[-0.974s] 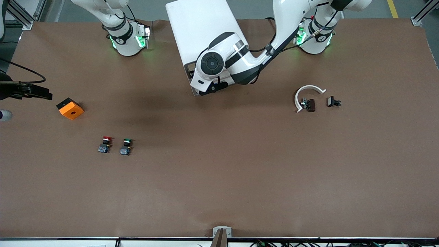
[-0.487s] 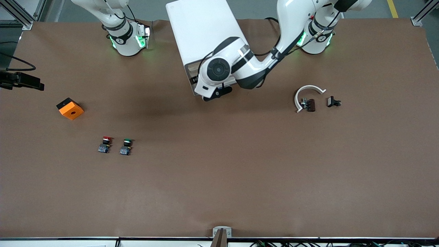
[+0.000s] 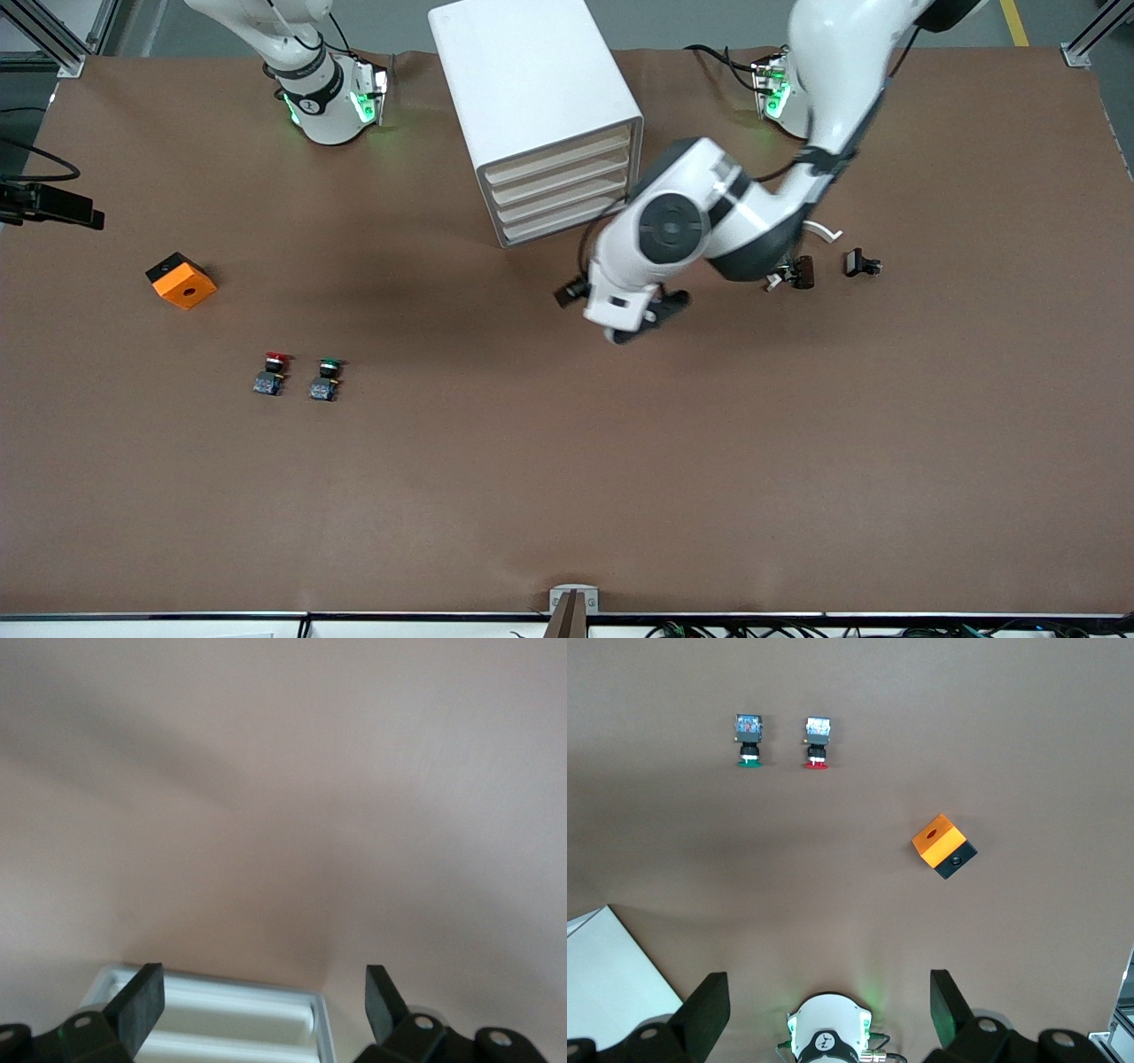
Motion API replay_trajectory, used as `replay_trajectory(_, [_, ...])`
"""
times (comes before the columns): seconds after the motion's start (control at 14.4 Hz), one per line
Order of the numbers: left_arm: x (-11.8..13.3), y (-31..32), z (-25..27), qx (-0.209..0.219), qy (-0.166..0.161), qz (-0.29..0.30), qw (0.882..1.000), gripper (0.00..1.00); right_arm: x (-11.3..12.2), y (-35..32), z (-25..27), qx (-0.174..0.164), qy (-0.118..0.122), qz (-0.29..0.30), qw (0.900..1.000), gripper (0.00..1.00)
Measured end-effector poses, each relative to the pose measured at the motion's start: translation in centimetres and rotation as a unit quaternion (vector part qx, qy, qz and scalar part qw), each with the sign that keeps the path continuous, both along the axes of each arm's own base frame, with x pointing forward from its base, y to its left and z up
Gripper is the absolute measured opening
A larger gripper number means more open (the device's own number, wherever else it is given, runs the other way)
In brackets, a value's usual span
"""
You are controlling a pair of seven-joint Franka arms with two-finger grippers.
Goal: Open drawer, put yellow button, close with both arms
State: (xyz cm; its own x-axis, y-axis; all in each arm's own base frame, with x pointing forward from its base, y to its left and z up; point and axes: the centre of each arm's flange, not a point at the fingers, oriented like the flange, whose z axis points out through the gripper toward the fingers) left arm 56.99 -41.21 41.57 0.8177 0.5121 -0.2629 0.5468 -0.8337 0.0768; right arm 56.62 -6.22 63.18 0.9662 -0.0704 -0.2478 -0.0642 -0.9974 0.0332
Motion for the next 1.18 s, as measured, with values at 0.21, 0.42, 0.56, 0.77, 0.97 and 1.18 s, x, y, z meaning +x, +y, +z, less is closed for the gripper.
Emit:
replay_trajectory(0.21, [3.3,9.4,7.8,0.002,-0.047,0.002,0.999,1.00,-0.6,-1.0,1.8,-0.001,-0.025,-0.010,1.000,1.00])
replay_trajectory(0.42, [3.8,18.8,13.8,0.015,-0.069,-0.039,0.997,1.00,-1.1,-0.9,3.0,-0.002,-0.041,-0.009,0.999,1.00])
replay_trajectory(0.56, [3.0,23.8,16.5,0.023,-0.066,-0.091,0.993,1.00,-1.2,-0.6,3.2,-0.001,-0.043,-0.006,0.999,1.00])
replay_trajectory(0.77, [0.8,30.5,19.9,0.023,-0.056,-0.192,0.980,1.00,-1.4,-0.3,3.5,-0.005,-0.044,-0.006,0.999,1.00])
replay_trajectory(0.97, [-2.5,38.3,23.0,0.024,-0.074,-0.258,0.963,1.00,-1.7,-0.3,3.9,-0.006,-0.047,-0.007,0.999,1.00])
replay_trajectory(1.18, [-6.3,44.8,24.5,0.018,-0.117,-0.278,0.953,1.00,-3.5,-1.1,5.0,-0.006,-0.055,-0.016,0.998,1.00])
